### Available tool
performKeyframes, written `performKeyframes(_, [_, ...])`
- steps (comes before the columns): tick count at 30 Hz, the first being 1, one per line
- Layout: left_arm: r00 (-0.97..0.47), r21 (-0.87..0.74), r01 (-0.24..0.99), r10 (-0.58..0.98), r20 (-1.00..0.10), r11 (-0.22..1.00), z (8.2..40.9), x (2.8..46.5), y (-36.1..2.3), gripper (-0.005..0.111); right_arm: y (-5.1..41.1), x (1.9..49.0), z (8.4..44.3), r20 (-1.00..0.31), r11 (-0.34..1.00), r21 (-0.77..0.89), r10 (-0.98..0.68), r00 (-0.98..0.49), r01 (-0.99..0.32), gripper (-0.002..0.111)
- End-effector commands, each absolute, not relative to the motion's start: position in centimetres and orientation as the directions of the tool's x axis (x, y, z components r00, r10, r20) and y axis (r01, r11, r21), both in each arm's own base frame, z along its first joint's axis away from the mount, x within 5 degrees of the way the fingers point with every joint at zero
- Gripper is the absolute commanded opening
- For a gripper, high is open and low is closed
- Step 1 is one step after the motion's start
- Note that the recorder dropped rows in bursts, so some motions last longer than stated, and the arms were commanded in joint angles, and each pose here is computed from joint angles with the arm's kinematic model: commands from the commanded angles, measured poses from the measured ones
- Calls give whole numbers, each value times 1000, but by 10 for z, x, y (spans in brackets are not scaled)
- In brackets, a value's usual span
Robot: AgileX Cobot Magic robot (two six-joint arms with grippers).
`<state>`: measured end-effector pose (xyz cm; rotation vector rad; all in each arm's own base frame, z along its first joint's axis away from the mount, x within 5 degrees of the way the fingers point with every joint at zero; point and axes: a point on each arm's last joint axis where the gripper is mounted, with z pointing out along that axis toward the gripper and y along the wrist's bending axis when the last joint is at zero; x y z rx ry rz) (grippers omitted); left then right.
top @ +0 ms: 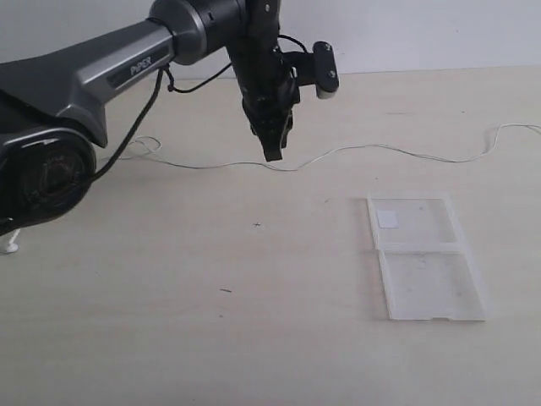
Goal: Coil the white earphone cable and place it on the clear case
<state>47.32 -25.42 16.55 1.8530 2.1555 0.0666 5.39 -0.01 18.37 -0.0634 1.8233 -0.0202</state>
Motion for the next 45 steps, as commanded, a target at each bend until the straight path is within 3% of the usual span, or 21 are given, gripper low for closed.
performKeyframes(1, [-73,266,958,990,-118,102,157,468,-267,38,0,54,184,-971,998,-50,-55,-234,-30,0])
performKeyframes(5, [-57,259,962,994,-98,81,148,467,-270,45,0,54,184,-971,998,-50,-55,-234,-30,0])
performKeyframes(18, [-50,223,973,997,-64,64,121,469,-268,45,0,54,184,-970,998,-54,-59,-234,-29,0])
performKeyframes(30, [-74,219,972,994,-80,90,119,477,-254,44,0,54,184,-971,998,-50,-56,-234,-30,0])
performKeyframes(38, [-41,221,973,994,-102,63,119,477,-256,38,0,54,184,-971,998,-50,-56,-234,-30,0])
performKeyframes(45, [-42,215,975,995,-90,61,103,480,-255,38,0,54,184,-971,998,-50,-56,-234,-30,0])
